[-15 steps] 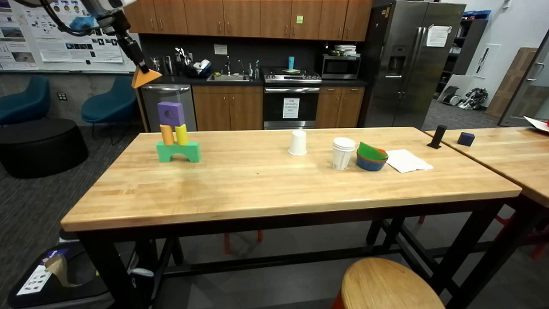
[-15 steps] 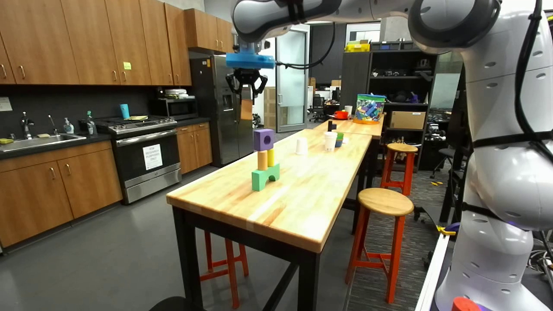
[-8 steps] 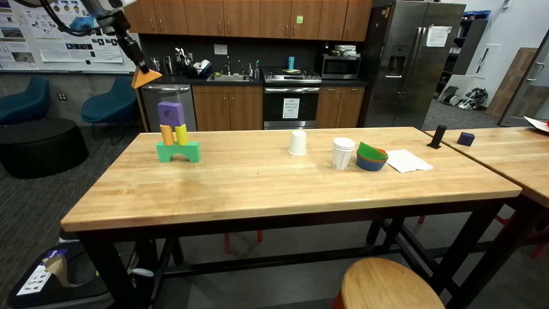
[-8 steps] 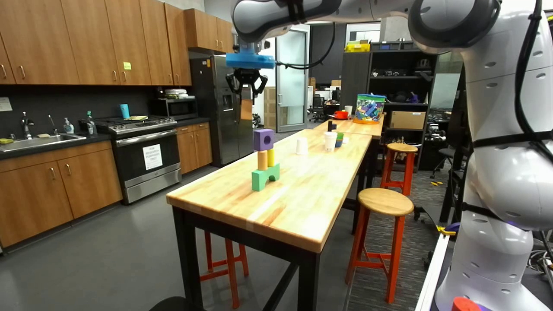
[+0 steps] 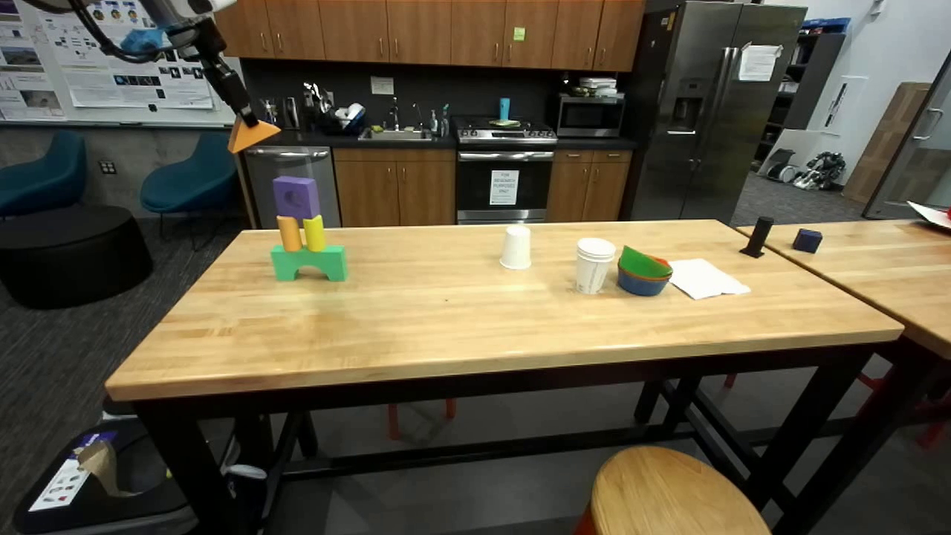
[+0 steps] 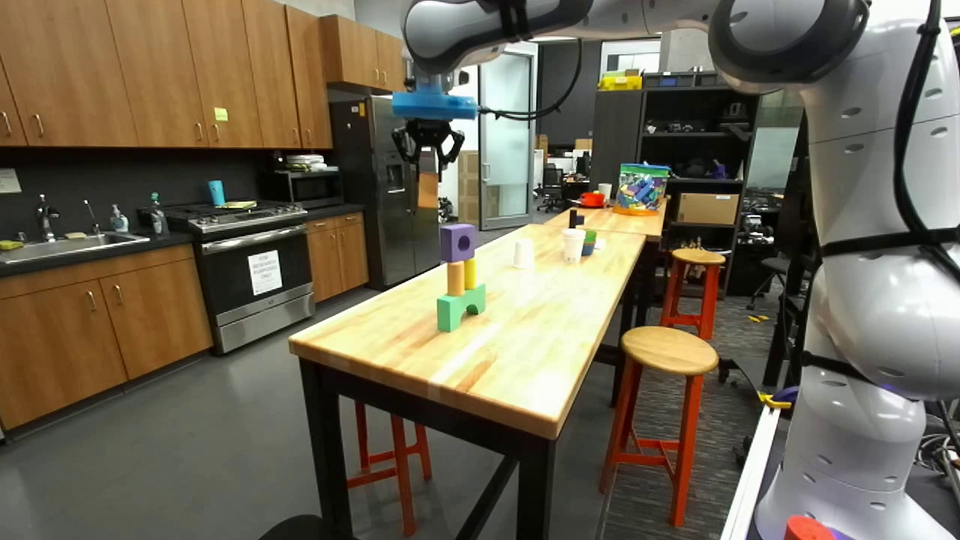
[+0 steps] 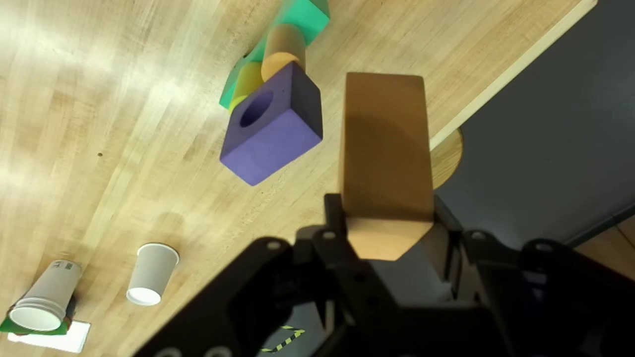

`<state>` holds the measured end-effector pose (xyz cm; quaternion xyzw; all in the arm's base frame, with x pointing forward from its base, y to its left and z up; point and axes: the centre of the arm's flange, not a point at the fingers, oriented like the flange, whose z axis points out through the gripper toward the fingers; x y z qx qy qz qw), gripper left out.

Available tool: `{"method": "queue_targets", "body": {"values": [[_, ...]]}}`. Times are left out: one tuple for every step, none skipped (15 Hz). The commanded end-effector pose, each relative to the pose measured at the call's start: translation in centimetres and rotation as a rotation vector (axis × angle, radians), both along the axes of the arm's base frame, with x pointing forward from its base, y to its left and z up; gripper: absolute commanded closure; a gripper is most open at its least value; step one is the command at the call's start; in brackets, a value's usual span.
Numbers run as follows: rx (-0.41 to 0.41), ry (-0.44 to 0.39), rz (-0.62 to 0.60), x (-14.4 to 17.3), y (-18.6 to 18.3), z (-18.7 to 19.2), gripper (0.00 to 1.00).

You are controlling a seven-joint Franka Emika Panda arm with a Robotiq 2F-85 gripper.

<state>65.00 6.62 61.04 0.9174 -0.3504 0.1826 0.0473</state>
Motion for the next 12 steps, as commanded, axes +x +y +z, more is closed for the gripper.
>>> {"method": "queue_targets", "body": {"values": [[0.013, -0.010, -0.032, 0.3, 0.5, -0.1, 0.84], [0.024, -0.016, -0.055, 0.4, 1.0, -0.2, 0.84], [0.031, -0.022, -0.080, 0.5, 1.2, -0.3, 0.84], [0.045, -0.033, -0.111, 0.6, 1.5, -0.3, 0.84], [0.056, -0.041, -0.137, 0.7, 1.7, -0.2, 0.84], [0.070, -0.049, -0.167, 0.8, 1.8, -0.2, 0.84], [0.075, -0.063, -0.201, 0.8, 1.8, -0.1, 0.84], [0.082, -0.072, -0.234, 0.8, 1.8, -0.1, 0.84], [0.093, -0.080, -0.260, 0.8, 1.7, 0.0, 0.84], [0.104, -0.087, -0.294, 0.8, 1.5, 0.1, 0.84], [0.115, -0.095, -0.330, 0.8, 1.3, 0.1, 0.84], [0.122, -0.106, -0.376, 0.8, 1.1, 0.2, 0.84]]}}
